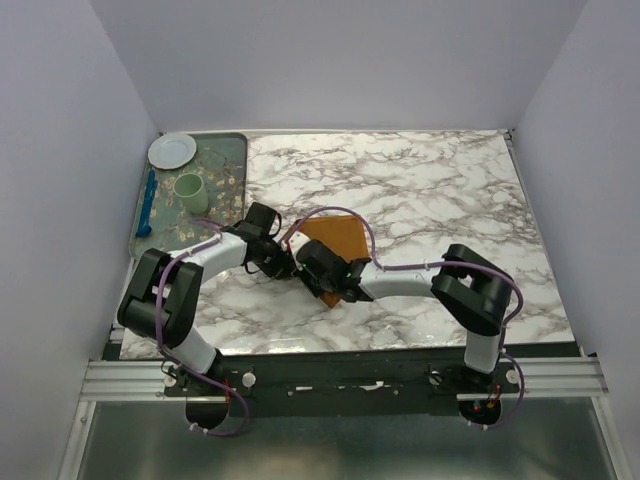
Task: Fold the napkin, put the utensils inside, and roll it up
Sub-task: Roll the napkin with the utensil
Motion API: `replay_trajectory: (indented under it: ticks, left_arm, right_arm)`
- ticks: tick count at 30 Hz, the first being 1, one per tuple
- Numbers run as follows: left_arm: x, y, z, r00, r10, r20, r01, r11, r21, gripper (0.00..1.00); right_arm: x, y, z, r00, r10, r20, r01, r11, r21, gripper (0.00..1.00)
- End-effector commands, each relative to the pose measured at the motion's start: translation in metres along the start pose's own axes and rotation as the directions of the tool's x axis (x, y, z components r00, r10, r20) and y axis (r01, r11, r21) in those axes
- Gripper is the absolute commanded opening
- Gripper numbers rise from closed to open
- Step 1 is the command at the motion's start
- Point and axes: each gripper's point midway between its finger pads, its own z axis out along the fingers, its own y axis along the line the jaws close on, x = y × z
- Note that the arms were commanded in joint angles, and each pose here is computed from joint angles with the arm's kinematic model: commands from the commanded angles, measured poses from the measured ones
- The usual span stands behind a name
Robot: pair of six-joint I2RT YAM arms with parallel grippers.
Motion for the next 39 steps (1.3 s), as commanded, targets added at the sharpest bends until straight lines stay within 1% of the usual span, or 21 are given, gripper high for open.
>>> replay_trajectory:
  ticks: [1,2,3,5,7,11,15,16,18,20,22,23,24,25,26,27,30,31,35,38,39]
  left_arm:
    - [-0.007,0.000,-0.013,0.996,0.088,0.027,-0.090,0.991,0.101,0.45]
    - [-0.009,-0.003,-0.016,0.994,0.105,0.042,-0.109,0.988,0.113,0.49]
    - [-0.012,-0.006,-0.020,0.989,0.135,0.059,-0.141,0.982,0.123,0.56]
    - [-0.018,-0.015,-0.033,0.981,0.164,0.101,-0.178,0.973,0.148,0.60]
    - [-0.023,-0.020,-0.043,0.971,0.192,0.142,-0.214,0.963,0.161,0.68]
    - [-0.033,-0.020,-0.061,0.960,0.195,0.200,-0.231,0.957,0.178,0.78]
    - [-0.046,-0.014,-0.078,0.940,0.210,0.268,-0.260,0.951,0.168,0.79]
    - [-0.048,-0.014,-0.084,0.933,0.215,0.289,-0.271,0.948,0.167,0.80]
    - [-0.053,-0.010,-0.088,0.919,0.230,0.319,-0.287,0.947,0.146,0.79]
    - [-0.054,-0.011,-0.092,0.913,0.234,0.334,-0.297,0.943,0.151,0.79]
    - [-0.051,-0.010,-0.090,0.916,0.242,0.320,-0.305,0.939,0.161,0.77]
    - [-0.049,-0.012,-0.088,0.918,0.247,0.309,-0.310,0.935,0.173,0.76]
    - [-0.041,-0.011,-0.083,0.927,0.256,0.274,-0.314,0.929,0.195,0.70]
    - [-0.040,-0.014,-0.080,0.927,0.262,0.267,-0.322,0.922,0.214,0.66]
    - [-0.038,-0.014,-0.077,0.930,0.265,0.255,-0.323,0.920,0.222,0.63]
    - [-0.032,-0.011,-0.073,0.936,0.270,0.226,-0.322,0.917,0.236,0.55]
    - [-0.024,-0.012,-0.065,0.935,0.290,0.205,-0.338,0.904,0.263,0.45]
    - [-0.020,-0.018,-0.065,0.934,0.294,0.201,-0.344,0.890,0.298,0.43]
    - [-0.010,-0.025,-0.058,0.934,0.308,0.181,-0.353,0.870,0.343,0.33]
    - [-0.002,-0.028,-0.049,0.937,0.313,0.157,-0.350,0.860,0.371,0.26]
    - [0.001,-0.027,-0.045,0.941,0.308,0.140,-0.338,0.862,0.377,0.19]
  right_arm:
    - [0.061,0.023,0.008,0.985,0.033,-0.169,-0.059,0.987,-0.149,0.01]
    - [0.055,0.025,0.009,0.987,0.052,-0.150,-0.079,0.981,-0.177,0.01]
    - [0.055,0.025,0.009,0.986,0.063,-0.152,-0.091,0.978,-0.187,0.00]
    - [0.056,0.026,0.008,0.983,0.085,-0.161,-0.119,0.970,-0.213,0.01]
    - [0.053,0.029,0.005,0.980,0.111,-0.166,-0.151,0.957,-0.250,0.01]
    - [0.052,0.027,0.001,0.966,0.177,-0.186,-0.229,0.921,-0.314,0.01]
    - [0.045,0.023,-0.002,0.948,0.241,-0.207,-0.305,0.869,-0.390,0.00]
    - [0.044,0.027,-0.004,0.943,0.247,-0.221,-0.322,0.846,-0.426,0.01]
    - [0.043,0.022,-0.005,0.927,0.284,-0.245,-0.368,0.817,-0.444,0.01]
    - [0.044,0.025,-0.008,0.905,0.313,-0.288,-0.419,0.766,-0.488,0.01]
    - [0.044,0.019,-0.011,0.881,0.347,-0.323,-0.471,0.714,-0.518,0.01]
    - [0.045,0.011,-0.009,0.857,0.381,-0.347,-0.513,0.690,-0.511,0.01]
    - [0.047,0.010,-0.009,0.844,0.393,-0.364,-0.534,0.668,-0.518,0.01]
    - [0.046,0.011,-0.013,0.832,0.397,-0.388,-0.554,0.630,-0.544,0.01]
    - [0.045,0.009,-0.013,0.814,0.408,-0.413,-0.580,0.610,-0.541,0.01]
    - [0.051,0.003,-0.008,0.791,0.426,-0.439,-0.610,0.593,-0.525,0.01]
    - [0.054,-0.002,-0.004,0.741,0.453,-0.496,-0.671,0.523,-0.525,0.01]
    - [0.054,-0.001,-0.005,0.729,0.452,-0.514,-0.684,0.495,-0.535,0.01]
    - [0.057,-0.006,0.001,0.694,0.470,-0.545,-0.720,0.455,-0.524,0.01]
    - [0.059,-0.010,0.005,0.678,0.481,-0.557,-0.735,0.441,-0.515,0.01]
    - [0.059,-0.012,0.006,0.675,0.486,-0.556,-0.738,0.440,-0.511,0.01]
